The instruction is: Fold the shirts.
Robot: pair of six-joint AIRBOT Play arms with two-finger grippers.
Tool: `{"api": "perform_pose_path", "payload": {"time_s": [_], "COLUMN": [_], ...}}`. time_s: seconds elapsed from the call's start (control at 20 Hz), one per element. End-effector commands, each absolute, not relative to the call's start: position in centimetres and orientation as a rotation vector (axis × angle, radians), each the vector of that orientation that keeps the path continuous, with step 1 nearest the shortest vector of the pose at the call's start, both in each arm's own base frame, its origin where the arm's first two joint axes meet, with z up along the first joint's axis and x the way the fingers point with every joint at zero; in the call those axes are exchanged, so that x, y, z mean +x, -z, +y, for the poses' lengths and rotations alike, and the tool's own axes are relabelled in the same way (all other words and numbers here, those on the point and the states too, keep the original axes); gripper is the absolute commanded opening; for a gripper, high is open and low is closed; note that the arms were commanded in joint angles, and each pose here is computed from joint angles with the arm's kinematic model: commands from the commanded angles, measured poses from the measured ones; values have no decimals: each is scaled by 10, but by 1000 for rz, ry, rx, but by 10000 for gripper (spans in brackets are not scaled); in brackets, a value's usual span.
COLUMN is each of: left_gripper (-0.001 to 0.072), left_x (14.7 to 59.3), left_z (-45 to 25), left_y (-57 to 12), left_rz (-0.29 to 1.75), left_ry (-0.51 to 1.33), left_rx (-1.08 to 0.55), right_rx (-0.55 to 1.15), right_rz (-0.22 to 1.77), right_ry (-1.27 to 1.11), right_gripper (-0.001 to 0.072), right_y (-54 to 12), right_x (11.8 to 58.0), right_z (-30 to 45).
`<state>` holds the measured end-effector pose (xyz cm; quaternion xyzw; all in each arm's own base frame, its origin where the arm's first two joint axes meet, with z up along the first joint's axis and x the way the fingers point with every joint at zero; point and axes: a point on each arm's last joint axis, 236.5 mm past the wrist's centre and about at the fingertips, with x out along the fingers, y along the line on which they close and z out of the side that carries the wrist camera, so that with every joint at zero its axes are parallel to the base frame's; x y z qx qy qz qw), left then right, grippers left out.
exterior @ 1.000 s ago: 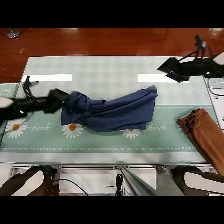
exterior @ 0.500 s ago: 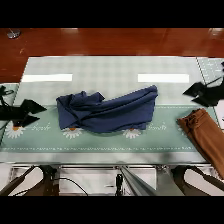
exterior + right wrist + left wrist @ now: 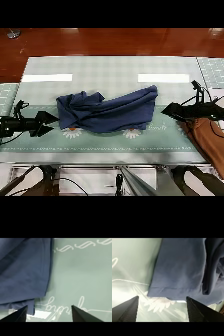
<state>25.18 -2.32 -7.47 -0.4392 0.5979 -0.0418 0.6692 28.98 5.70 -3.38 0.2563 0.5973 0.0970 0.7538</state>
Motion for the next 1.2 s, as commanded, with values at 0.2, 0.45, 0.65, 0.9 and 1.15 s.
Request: {"api": "perform_pose_path", "payload": {"time_s": [0.2, 0.45, 0.65, 0.9, 1.15], "left_gripper": [702, 697, 24, 24, 24], "left_x": [268, 285, 285, 285, 285], "left_z": [-55, -107, -121, -123, -123], "left_y": [96, 95, 89, 85, 85], "left_rz": [1372, 1366, 1368, 1371, 1372], "left_ry": [129, 238, 339, 357, 358], "left_rx": [-998, -977, -882, -882, -882], "right_rx": [555, 544, 436, 518, 663], "right_rz": [1293, 1300, 1381, 1498, 1551], "right_ry": [-231, -216, -95, -122, -271], "right_gripper": [624, 624, 625, 624, 624], "right_y": [34, 36, 54, 76, 84], "right_x": [292, 291, 274, 240, 244], "right_z": [74, 71, 40, 58, 102]}}
